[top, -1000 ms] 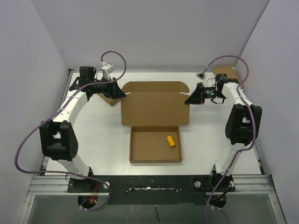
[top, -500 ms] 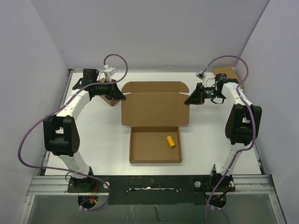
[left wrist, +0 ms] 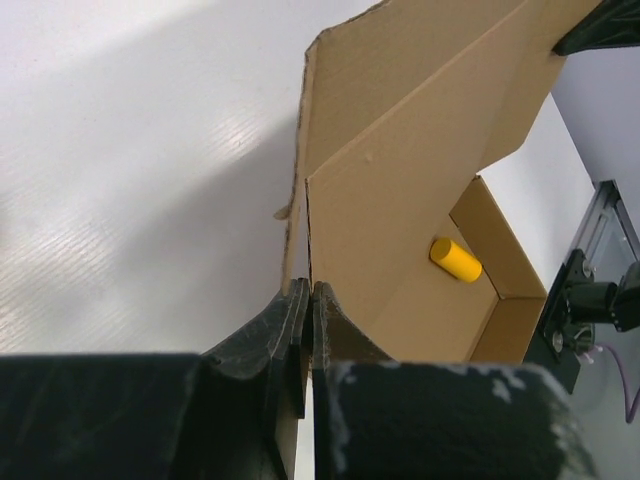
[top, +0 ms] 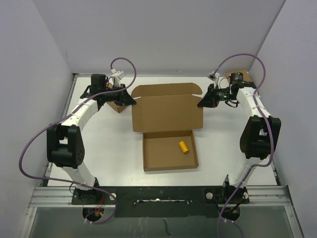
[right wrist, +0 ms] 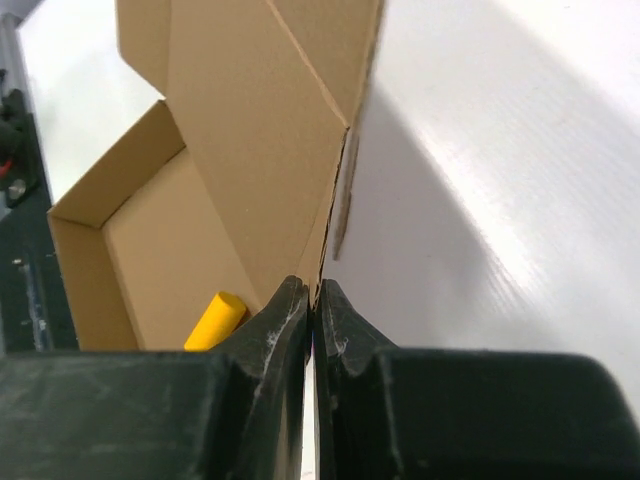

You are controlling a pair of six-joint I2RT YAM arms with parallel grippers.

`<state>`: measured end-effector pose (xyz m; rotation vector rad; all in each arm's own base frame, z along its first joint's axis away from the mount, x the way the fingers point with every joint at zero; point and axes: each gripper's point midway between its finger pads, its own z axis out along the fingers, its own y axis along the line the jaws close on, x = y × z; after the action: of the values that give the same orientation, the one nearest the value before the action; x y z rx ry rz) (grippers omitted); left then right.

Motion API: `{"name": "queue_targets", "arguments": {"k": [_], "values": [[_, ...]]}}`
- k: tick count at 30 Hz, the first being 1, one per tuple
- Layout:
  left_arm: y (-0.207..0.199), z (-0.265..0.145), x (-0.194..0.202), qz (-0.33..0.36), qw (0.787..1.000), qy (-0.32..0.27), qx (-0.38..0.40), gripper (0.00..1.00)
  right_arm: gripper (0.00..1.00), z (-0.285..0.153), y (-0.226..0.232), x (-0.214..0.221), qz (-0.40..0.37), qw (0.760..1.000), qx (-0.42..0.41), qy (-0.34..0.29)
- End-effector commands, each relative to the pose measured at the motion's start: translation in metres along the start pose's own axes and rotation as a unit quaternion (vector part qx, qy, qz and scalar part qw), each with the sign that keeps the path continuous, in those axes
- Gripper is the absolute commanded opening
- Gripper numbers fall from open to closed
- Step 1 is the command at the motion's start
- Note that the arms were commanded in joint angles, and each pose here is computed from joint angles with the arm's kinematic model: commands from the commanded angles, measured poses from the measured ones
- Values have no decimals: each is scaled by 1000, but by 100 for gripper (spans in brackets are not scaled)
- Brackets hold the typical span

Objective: Fold the paper box

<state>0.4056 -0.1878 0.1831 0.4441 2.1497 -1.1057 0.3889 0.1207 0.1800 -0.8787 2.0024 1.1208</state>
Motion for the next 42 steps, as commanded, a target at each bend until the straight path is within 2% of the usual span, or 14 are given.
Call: {"name": "queue_targets", "arguments": {"k": [1, 11, 20, 28, 32, 42], "values": [[-29, -4, -51, 54, 994, -89, -28, 0, 0, -13, -3, -53, -94, 993, 76, -15], [-34, 9, -109, 80, 972, -188, -116, 0, 0, -14, -30, -106, -161, 964, 211, -11], [-54, 21, -146, 125, 939, -248, -205, 0, 0, -11, -41, -141, -193, 933, 299, -55], [-71, 44, -154, 180, 915, -270, -238, 0, 0, -4, -50, -160, -207, 901, 370, -91], [-65, 54, -160, 177, 901, -281, -279, 0, 0, -4, -57, -165, -198, 886, 404, -113], [-64, 83, -150, 180, 891, -304, -284, 0, 0, 13, -64, -166, -194, 857, 453, -152]]}}
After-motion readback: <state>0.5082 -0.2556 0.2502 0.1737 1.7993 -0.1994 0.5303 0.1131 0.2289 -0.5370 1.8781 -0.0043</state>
